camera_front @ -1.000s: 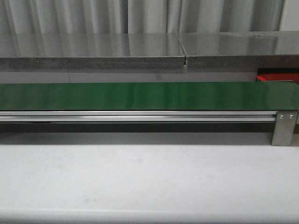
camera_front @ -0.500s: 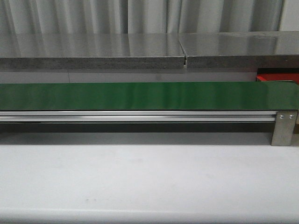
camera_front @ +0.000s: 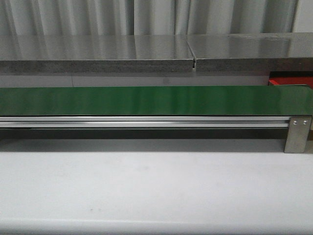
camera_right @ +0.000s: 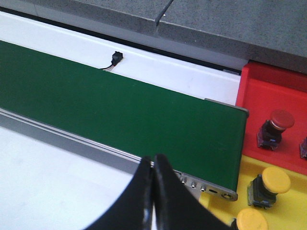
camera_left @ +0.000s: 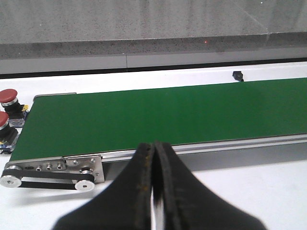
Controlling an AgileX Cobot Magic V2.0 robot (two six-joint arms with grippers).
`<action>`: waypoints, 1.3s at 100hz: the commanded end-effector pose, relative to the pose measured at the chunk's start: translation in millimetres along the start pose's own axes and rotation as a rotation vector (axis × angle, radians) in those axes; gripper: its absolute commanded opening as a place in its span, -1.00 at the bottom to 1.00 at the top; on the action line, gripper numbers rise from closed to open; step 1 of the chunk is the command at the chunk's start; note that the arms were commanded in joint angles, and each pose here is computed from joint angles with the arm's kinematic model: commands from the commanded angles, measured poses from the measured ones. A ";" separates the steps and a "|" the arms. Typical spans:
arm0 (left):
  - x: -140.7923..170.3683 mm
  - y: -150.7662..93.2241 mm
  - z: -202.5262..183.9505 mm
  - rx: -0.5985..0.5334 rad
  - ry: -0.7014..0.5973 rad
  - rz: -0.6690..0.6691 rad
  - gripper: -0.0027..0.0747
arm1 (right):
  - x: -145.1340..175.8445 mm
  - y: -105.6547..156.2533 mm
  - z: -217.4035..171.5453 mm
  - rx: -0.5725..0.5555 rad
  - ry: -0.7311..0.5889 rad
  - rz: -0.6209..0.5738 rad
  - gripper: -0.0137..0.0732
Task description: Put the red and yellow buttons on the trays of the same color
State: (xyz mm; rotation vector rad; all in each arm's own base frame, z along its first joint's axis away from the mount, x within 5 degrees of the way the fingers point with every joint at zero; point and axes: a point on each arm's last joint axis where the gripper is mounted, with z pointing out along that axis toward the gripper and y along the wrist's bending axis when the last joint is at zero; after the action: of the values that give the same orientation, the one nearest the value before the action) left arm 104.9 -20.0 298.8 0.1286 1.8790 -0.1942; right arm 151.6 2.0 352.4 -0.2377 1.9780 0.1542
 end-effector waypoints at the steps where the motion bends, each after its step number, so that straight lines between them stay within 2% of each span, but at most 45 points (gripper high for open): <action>1: -15.5 0.0 -3.2 -0.006 -0.103 -0.013 -0.98 | -11.4 -0.6 -6.2 0.026 -0.067 -0.007 -0.93; 76: -16.1 0.1 -3.2 -0.008 -0.109 -0.013 -0.98 | -11.4 -0.5 -6.2 0.025 -0.068 -0.006 -0.93; 85: -15.5 -0.1 -3.2 -0.006 -0.102 -0.013 -0.92 | -11.4 -0.5 -6.2 0.025 -0.068 -0.006 -0.93; 92: -15.0 -0.1 -2.7 -0.005 -0.096 -0.013 -0.71 | -11.4 -0.5 -6.2 0.025 -0.068 -0.006 -0.93; 96: -14.9 -0.1 -2.2 -0.005 -0.094 -0.014 -0.51 | -11.4 -0.5 -6.2 0.025 -0.068 -0.006 -0.93; 100: -14.8 0.0 -1.8 -0.005 -0.091 -0.014 -0.22 | -11.4 -0.5 -6.2 0.025 -0.068 -0.006 -0.93; 101: -14.8 0.0 -1.8 -0.005 -0.091 -0.014 -0.22 | -11.4 -0.5 -6.2 0.025 -0.068 -0.006 -0.93; 103: -14.7 0.0 -1.3 -0.005 -0.089 -0.014 -0.03 | -11.4 -0.5 -6.2 0.025 -0.068 -0.006 -0.93; 106: -14.4 0.2 -0.2 -0.006 -0.084 -0.015 0.11 | -11.4 -0.5 -6.2 0.025 -0.068 -0.006 -0.93; 111: -14.1 0.4 1.0 -0.007 -0.082 -0.015 0.48 | -11.4 -0.5 -6.2 0.025 -0.068 -0.006 -0.93; 116: -14.7 1.0 3.0 -0.011 -0.085 -0.016 0.72 | -11.4 -0.5 -6.2 0.025 -0.068 -0.006 -0.93; 122: -14.9 1.4 4.9 -0.013 -0.083 -0.017 0.86 | -11.4 -0.5 -6.2 0.025 -0.068 -0.006 -0.93; 130: -17.4 2.2 6.5 -0.020 -0.100 -0.018 0.82 | -11.4 -0.5 -6.2 0.025 -0.068 -0.006 -0.93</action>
State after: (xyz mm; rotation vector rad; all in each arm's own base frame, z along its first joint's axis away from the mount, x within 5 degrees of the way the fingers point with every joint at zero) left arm 111.0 -19.9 297.3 0.1219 1.8885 -0.1898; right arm 151.6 2.0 352.3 -0.2399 1.9783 0.1536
